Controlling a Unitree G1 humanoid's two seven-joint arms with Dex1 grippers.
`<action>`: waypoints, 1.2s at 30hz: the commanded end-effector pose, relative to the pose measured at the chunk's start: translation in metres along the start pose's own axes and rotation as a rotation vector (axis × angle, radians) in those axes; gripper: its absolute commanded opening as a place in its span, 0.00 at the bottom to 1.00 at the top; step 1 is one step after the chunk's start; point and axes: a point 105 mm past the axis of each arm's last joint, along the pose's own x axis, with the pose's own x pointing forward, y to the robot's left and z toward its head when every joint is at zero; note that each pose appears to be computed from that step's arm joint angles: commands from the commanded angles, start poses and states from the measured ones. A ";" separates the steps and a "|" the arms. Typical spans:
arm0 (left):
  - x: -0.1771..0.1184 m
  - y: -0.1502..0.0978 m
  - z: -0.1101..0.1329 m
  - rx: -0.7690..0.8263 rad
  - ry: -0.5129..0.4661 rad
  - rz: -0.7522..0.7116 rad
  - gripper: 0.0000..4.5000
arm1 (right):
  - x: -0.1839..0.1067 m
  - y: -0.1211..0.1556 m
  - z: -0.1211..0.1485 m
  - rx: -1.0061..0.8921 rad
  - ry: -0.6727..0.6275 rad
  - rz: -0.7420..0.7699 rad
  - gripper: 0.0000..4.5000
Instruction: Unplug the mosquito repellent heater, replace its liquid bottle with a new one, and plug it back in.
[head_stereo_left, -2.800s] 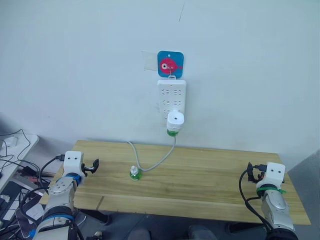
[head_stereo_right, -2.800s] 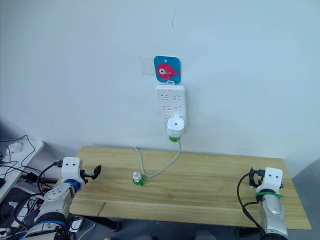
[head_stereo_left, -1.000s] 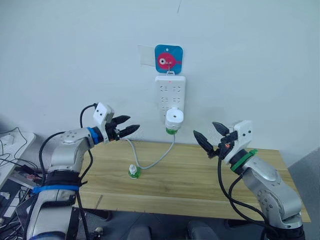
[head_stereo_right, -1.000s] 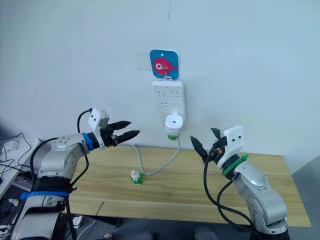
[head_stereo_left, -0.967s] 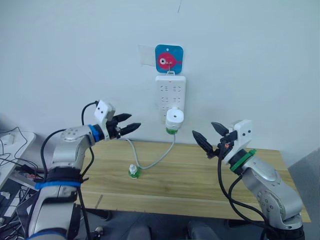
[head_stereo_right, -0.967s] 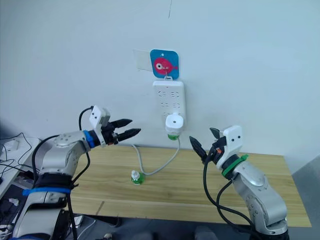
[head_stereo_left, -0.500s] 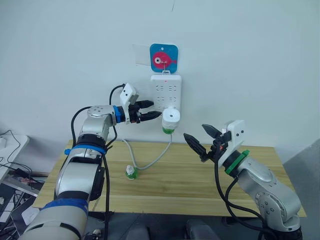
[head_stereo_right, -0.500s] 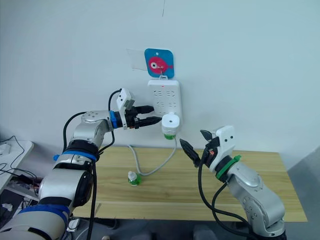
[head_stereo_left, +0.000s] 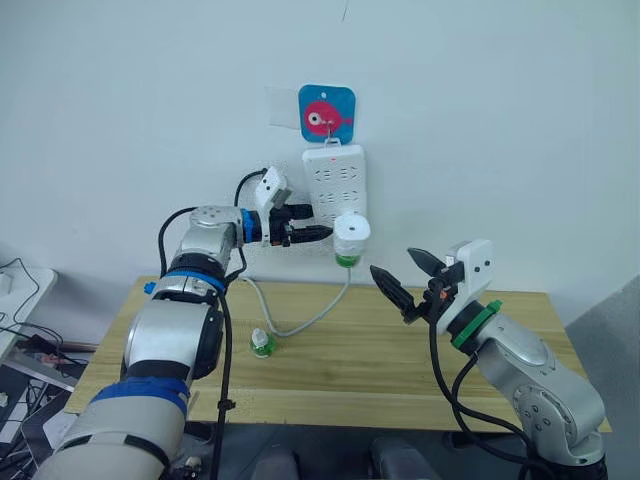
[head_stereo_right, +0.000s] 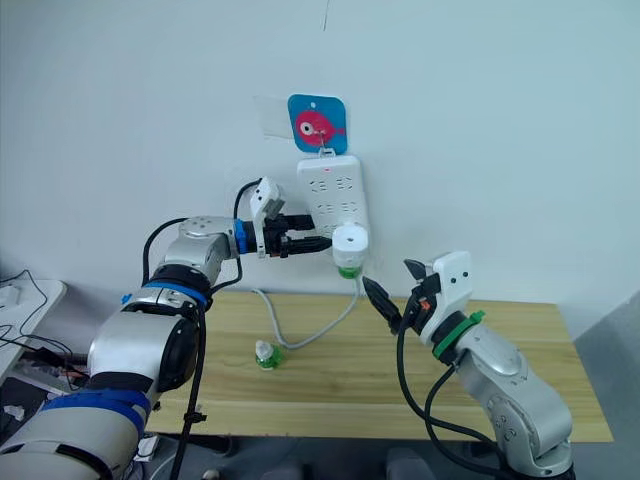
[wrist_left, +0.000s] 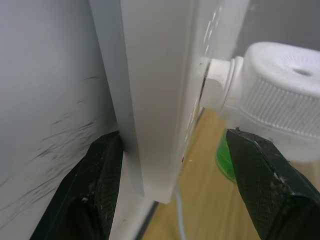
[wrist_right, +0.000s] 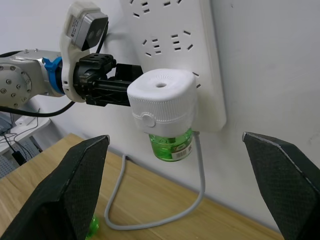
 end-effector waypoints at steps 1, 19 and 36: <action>0.008 -0.009 0.019 0.001 -0.028 -0.094 0.74 | -0.001 0.006 0.012 -0.017 -0.046 0.022 1.00; 0.011 -0.012 0.032 -0.073 -0.105 -0.115 0.29 | 0.007 0.011 0.018 0.007 -0.055 0.023 1.00; 0.018 -0.011 0.027 -0.070 -0.114 -0.088 0.29 | 0.047 0.021 0.031 -0.036 0.022 -0.085 1.00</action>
